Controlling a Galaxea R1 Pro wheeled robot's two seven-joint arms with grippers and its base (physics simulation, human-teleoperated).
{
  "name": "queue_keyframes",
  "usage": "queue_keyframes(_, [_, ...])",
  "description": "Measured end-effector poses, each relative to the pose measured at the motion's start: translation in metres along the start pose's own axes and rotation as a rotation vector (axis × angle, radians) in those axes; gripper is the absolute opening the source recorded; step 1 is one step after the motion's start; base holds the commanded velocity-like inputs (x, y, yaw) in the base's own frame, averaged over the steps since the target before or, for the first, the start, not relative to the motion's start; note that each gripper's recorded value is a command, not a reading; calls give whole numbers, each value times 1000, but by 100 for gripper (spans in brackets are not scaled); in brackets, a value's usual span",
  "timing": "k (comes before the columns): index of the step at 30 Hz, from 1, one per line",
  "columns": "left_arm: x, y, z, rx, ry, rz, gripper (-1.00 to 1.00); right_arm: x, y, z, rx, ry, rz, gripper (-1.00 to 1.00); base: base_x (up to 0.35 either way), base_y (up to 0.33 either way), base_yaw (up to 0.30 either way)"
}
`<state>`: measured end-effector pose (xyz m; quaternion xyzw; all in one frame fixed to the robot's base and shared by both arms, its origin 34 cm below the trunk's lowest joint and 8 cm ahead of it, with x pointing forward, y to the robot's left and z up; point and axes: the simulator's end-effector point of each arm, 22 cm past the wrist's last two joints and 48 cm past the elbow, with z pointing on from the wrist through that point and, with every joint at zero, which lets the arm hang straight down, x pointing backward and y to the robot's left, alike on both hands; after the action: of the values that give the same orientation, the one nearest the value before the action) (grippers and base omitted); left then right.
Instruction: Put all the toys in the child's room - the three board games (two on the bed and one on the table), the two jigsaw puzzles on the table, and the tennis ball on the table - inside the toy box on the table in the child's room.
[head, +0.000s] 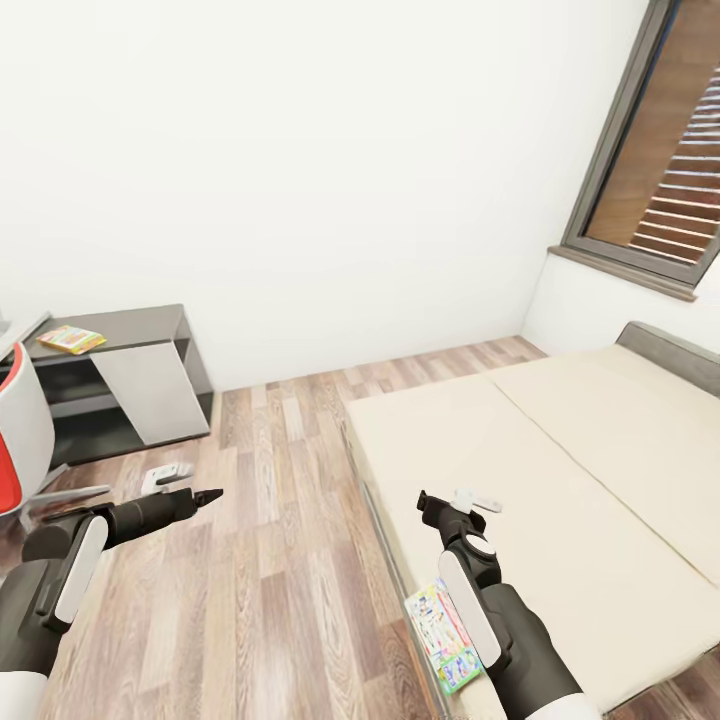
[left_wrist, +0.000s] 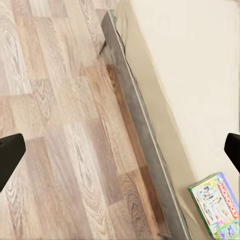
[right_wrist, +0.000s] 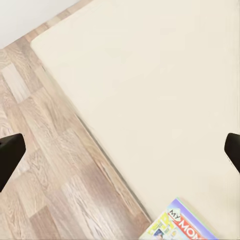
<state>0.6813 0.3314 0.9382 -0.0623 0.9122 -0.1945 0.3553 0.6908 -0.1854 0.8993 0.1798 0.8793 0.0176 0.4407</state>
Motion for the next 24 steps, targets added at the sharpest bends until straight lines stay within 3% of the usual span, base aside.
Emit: queue_keyframes(24, [-1,-1,0,4,-2,1,100,0,-2,1,6,1,3,100,0,140,-279])
